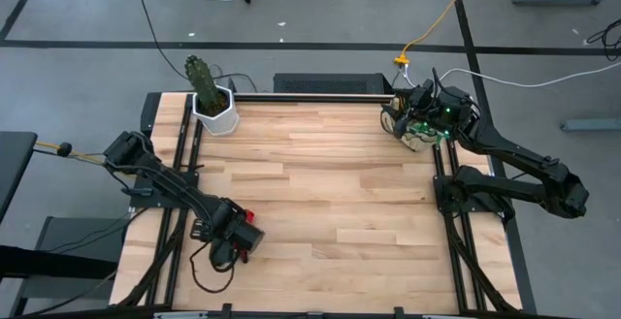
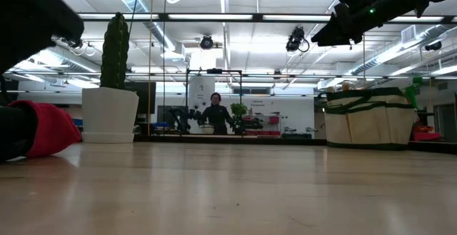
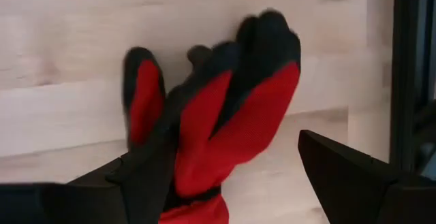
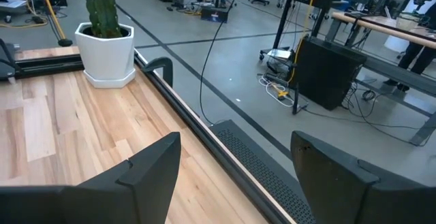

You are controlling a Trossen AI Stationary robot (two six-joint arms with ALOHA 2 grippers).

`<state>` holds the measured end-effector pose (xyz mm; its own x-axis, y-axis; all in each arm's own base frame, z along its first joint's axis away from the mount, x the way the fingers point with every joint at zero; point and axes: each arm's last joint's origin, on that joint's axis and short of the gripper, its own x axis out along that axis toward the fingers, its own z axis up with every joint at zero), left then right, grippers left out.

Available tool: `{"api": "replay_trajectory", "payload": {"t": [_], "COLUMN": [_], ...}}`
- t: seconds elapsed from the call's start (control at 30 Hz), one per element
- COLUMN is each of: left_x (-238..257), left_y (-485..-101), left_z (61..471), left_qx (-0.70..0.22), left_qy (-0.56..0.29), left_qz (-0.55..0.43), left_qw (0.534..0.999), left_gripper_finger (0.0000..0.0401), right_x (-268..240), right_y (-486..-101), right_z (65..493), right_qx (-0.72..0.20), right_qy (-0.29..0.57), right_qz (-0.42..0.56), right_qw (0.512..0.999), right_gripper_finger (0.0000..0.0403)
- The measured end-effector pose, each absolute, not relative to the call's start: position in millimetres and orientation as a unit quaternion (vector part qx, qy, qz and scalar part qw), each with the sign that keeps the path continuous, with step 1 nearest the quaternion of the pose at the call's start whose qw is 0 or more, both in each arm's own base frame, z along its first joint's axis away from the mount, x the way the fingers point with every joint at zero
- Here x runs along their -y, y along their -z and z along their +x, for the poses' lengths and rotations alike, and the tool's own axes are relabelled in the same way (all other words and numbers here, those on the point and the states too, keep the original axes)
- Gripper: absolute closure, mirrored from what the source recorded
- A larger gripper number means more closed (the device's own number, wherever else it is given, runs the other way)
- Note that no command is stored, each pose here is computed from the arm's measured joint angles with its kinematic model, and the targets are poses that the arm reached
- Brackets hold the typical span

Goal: Pick & Place Garden tools in Gardening bag
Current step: Put the red gloves into the white gardening bag

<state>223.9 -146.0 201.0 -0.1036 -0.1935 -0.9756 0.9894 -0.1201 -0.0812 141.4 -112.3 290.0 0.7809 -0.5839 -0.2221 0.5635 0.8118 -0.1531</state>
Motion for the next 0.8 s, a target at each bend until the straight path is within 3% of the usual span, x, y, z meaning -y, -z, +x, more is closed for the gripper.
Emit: {"api": "replay_trajectory", "payload": {"t": [0.63, 0.8], "left_x": [149.6, 149.8], "left_y": [-193.3, -193.4], "left_z": [229.3, 229.2], "left_qx": [-0.395, -0.393], "left_qy": [0.599, 0.602], "left_qz": [0.469, 0.466], "left_qw": [0.515, 0.516], "left_gripper_finger": [0.0100, 0.0126], "right_x": [112.3, 112.3], "right_y": [-290.0, -290.0], "right_z": [141.4, 141.4], "right_qx": [-0.130, -0.130], "right_qy": [0.304, 0.304], "right_qz": [-0.039, -0.039], "right_qw": [0.943, 0.943], "right_gripper_finger": [0.0122, 0.0122]}}
